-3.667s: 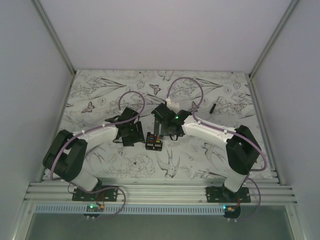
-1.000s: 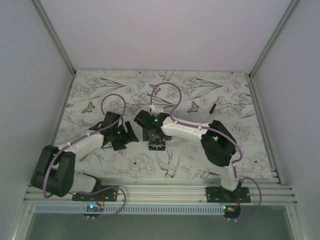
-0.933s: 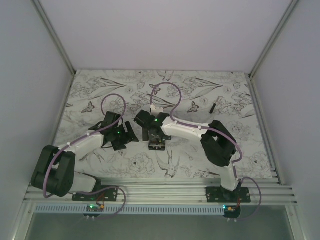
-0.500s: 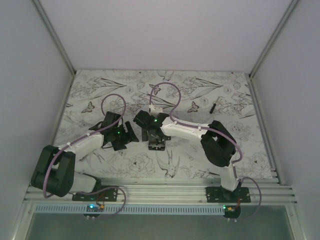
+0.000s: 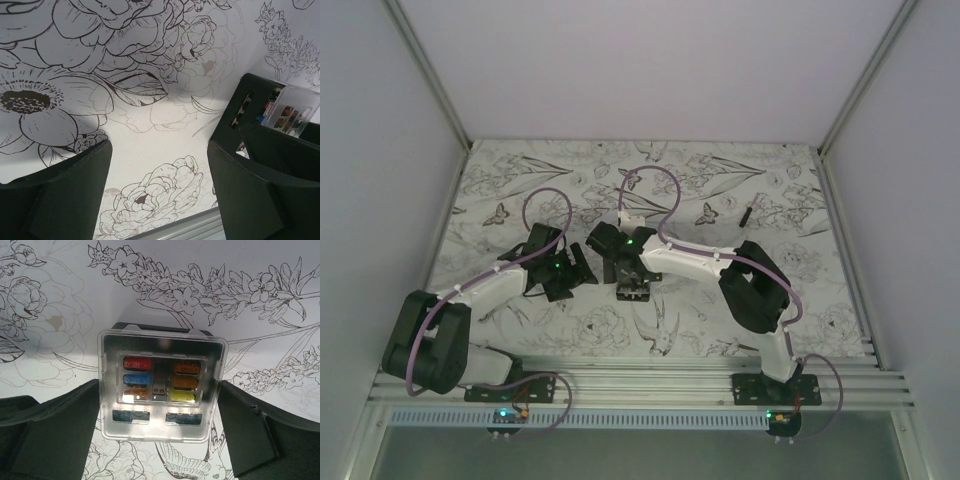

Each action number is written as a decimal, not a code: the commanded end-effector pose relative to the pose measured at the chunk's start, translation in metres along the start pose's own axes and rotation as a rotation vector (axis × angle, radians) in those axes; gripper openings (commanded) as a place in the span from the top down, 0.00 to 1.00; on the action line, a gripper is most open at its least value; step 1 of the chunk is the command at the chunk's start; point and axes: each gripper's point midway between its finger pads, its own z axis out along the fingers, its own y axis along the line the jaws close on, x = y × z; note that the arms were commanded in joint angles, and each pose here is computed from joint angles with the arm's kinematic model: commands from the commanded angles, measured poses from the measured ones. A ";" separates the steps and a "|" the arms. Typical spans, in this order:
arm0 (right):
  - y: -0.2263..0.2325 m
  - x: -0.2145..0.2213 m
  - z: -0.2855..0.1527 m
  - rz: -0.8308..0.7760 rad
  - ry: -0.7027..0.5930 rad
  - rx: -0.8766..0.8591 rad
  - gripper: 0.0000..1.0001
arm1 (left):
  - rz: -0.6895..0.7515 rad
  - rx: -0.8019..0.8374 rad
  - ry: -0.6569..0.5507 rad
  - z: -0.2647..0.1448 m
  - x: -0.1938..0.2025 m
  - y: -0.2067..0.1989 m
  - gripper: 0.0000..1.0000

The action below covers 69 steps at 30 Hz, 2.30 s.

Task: Snap on the fuse box
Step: Close the fuse box cover on the fuse box base.

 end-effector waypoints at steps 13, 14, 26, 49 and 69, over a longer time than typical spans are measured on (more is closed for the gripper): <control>0.004 -0.003 -0.014 0.053 -0.022 -0.039 0.00 | -0.003 -0.019 0.059 -0.001 0.016 0.010 0.18; 0.003 -0.004 -0.016 0.054 -0.027 -0.041 0.00 | 0.000 -0.009 0.062 -0.002 0.016 0.008 0.19; 0.004 -0.016 -0.050 0.023 -0.091 -0.195 0.00 | 0.061 0.136 0.123 -0.008 0.031 -0.036 0.26; -0.035 0.006 -0.025 0.089 -0.021 -0.425 0.61 | 0.165 0.157 0.206 0.007 0.046 -0.077 0.69; -0.040 0.048 -0.002 0.039 0.133 -0.388 0.78 | 0.163 0.096 0.281 0.023 0.065 -0.062 0.75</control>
